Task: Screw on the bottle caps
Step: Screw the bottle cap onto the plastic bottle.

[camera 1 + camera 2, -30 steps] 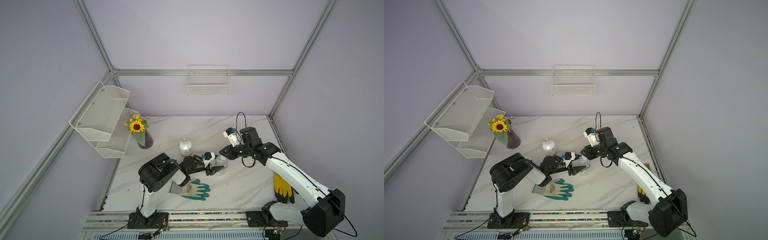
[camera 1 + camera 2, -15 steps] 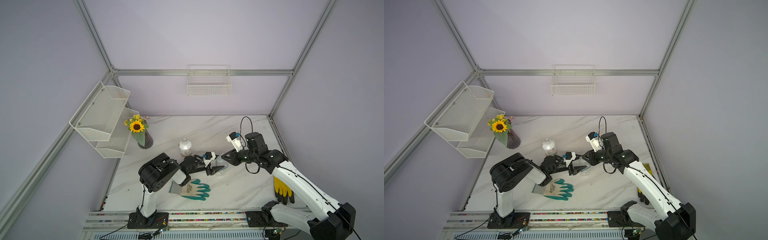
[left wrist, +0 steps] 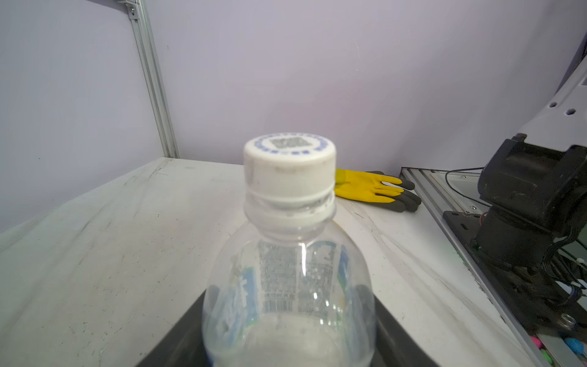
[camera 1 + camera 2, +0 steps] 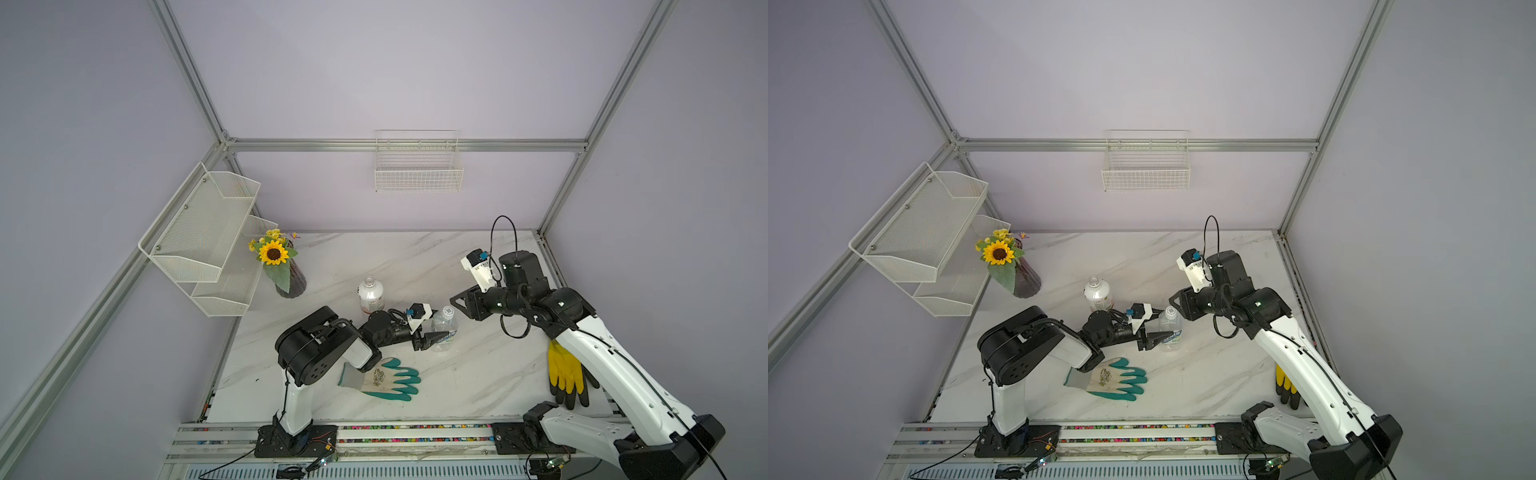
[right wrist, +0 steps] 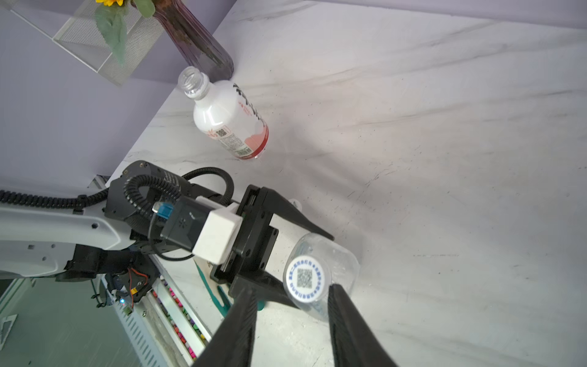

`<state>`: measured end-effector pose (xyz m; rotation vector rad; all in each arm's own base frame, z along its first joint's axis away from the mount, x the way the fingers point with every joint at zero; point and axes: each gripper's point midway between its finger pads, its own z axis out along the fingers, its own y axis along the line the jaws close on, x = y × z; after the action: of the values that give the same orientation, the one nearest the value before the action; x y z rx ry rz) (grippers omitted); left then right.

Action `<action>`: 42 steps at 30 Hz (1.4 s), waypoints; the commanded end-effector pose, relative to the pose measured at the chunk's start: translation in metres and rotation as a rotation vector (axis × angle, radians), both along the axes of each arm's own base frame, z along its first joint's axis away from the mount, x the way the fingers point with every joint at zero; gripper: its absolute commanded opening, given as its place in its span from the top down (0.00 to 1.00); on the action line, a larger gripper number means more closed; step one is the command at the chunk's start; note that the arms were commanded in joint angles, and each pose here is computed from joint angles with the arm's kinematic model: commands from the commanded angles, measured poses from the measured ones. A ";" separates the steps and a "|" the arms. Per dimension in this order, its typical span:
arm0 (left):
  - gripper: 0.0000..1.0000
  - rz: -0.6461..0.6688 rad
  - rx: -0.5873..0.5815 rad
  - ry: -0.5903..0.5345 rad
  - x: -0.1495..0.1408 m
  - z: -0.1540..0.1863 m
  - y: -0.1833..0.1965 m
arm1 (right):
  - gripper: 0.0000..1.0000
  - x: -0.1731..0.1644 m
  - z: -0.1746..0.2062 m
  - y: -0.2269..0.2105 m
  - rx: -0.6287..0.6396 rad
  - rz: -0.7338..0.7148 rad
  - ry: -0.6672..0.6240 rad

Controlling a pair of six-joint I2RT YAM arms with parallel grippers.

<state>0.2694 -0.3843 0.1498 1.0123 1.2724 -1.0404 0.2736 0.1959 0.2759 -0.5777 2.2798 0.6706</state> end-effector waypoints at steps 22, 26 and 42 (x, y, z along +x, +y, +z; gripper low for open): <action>0.36 0.023 -0.001 -0.005 0.004 0.008 0.002 | 0.74 -0.013 -0.062 0.015 0.005 0.085 0.184; 0.36 0.043 0.014 0.009 0.009 0.007 0.001 | 0.74 -0.023 -0.061 0.011 0.019 0.067 0.197; 0.36 0.073 0.026 0.023 0.014 0.005 0.002 | 0.72 -0.055 -0.053 0.014 0.126 0.108 0.245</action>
<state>0.2755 -0.3847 0.1497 0.9929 1.3243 -1.0120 0.2350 0.2052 0.2230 -0.5575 2.4033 0.8956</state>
